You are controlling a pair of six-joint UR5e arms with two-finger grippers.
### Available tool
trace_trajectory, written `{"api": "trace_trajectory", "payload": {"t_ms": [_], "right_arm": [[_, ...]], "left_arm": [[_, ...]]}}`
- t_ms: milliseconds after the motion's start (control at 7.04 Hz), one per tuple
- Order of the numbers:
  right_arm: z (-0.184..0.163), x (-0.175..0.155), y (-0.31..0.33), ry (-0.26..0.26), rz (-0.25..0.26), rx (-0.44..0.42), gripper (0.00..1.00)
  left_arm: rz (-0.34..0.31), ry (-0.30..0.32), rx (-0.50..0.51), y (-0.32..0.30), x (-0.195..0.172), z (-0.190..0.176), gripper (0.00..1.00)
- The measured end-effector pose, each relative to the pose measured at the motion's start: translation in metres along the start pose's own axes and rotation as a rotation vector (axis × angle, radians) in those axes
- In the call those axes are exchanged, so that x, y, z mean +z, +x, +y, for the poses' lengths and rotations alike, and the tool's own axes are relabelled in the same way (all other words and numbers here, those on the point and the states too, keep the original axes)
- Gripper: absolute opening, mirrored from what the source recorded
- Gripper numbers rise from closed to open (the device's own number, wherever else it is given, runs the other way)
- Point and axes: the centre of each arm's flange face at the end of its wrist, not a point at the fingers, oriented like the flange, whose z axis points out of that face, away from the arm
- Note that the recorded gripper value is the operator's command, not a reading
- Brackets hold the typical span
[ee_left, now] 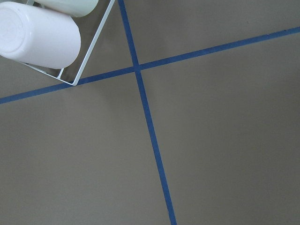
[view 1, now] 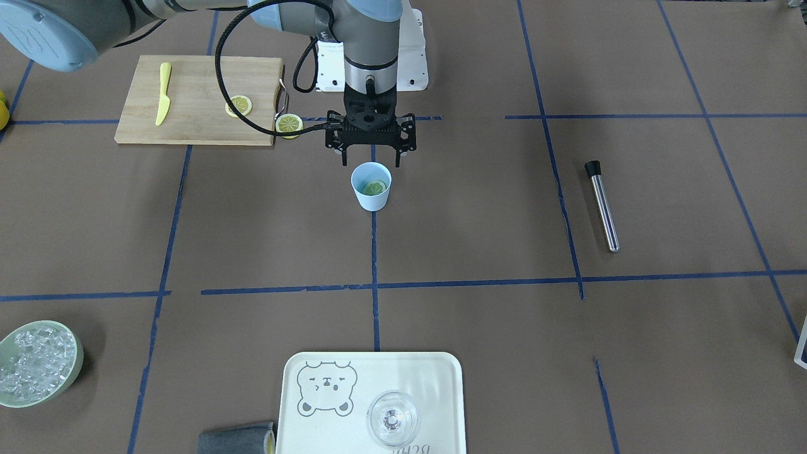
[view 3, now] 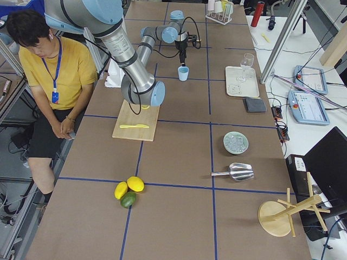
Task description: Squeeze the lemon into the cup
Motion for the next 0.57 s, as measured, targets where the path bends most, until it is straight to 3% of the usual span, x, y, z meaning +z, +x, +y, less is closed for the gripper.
{"api": "trace_trajectory", "payload": {"t_ms": [284,568], "right_arm": [[-0.024,-0.011,0.048,-0.017,-0.013,-0.054,1.0],[-0.077,-0.03,0.143,-0.034,-0.019,-0.154,1.0]], "left_arm": [[0.004,0.003,0.003,0.001,0.0,-0.001,1.0],[-0.006,0.027,0.028,0.003,-0.003,-0.006,1.0]]}}
